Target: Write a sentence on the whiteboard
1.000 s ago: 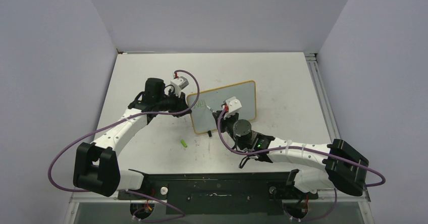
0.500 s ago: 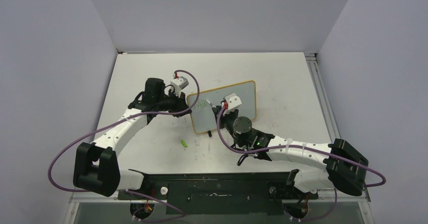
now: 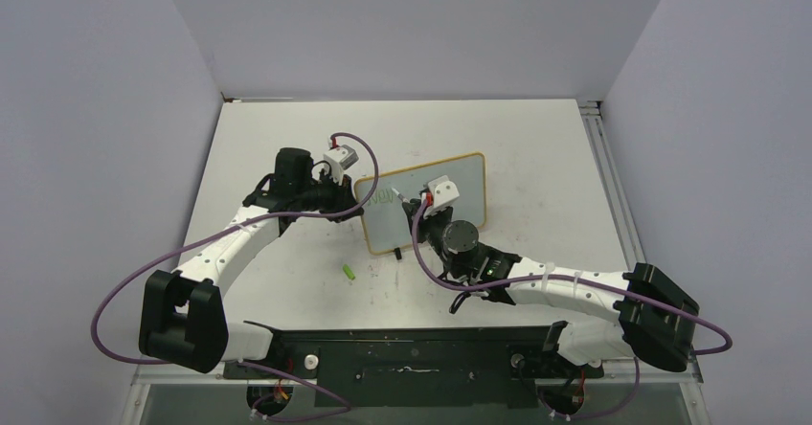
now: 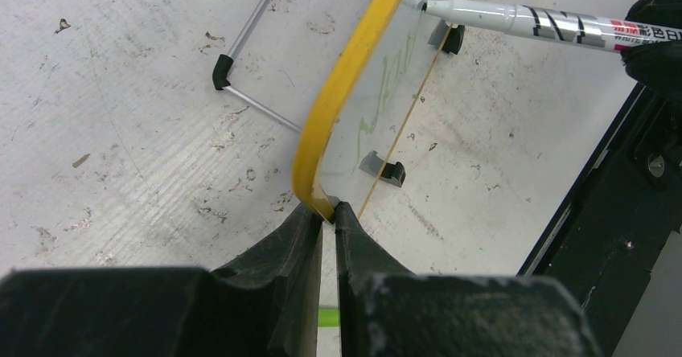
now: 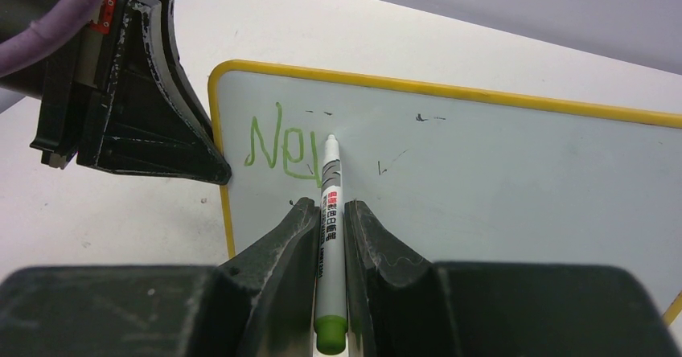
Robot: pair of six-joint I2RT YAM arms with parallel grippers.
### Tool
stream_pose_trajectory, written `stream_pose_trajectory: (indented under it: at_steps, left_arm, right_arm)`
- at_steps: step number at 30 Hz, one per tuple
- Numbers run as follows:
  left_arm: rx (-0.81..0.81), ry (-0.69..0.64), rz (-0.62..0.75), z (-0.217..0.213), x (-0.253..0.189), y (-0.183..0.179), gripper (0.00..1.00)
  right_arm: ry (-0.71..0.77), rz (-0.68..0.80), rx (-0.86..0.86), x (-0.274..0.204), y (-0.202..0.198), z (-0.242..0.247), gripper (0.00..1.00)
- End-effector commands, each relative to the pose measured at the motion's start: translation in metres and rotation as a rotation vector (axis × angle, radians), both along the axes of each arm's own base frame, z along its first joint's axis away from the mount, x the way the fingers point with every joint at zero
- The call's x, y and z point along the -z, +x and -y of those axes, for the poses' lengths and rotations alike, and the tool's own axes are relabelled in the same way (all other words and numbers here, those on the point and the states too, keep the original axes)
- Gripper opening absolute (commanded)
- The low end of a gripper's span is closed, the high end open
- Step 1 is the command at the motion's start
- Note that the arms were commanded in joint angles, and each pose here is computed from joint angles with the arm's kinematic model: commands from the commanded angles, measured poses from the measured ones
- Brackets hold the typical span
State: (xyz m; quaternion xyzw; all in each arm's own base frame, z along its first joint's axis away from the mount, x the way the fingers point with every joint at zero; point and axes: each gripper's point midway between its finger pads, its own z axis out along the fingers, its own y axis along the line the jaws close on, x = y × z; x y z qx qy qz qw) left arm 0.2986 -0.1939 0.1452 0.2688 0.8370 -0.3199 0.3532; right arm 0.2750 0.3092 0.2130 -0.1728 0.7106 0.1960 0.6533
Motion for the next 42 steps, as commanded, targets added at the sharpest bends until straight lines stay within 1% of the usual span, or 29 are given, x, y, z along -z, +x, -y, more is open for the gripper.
stream_pose_trajectory:
  at_steps: [1, 19, 42]
  left_arm:
    - [0.037, -0.015, 0.013, 0.008, -0.012, -0.001, 0.00]
    - [0.037, -0.016, 0.017, 0.008, -0.013, -0.001, 0.00]
    - [0.037, -0.015, 0.014, 0.008, -0.012, -0.001, 0.00]
  right_arm:
    - [0.017, -0.005, 0.059, 0.001, 0.009, 0.010, 0.05]
    - [0.001, -0.071, 0.077, 0.029, -0.001, 0.022, 0.05]
    - [-0.002, -0.095, 0.089, 0.040, -0.006, 0.026, 0.05]
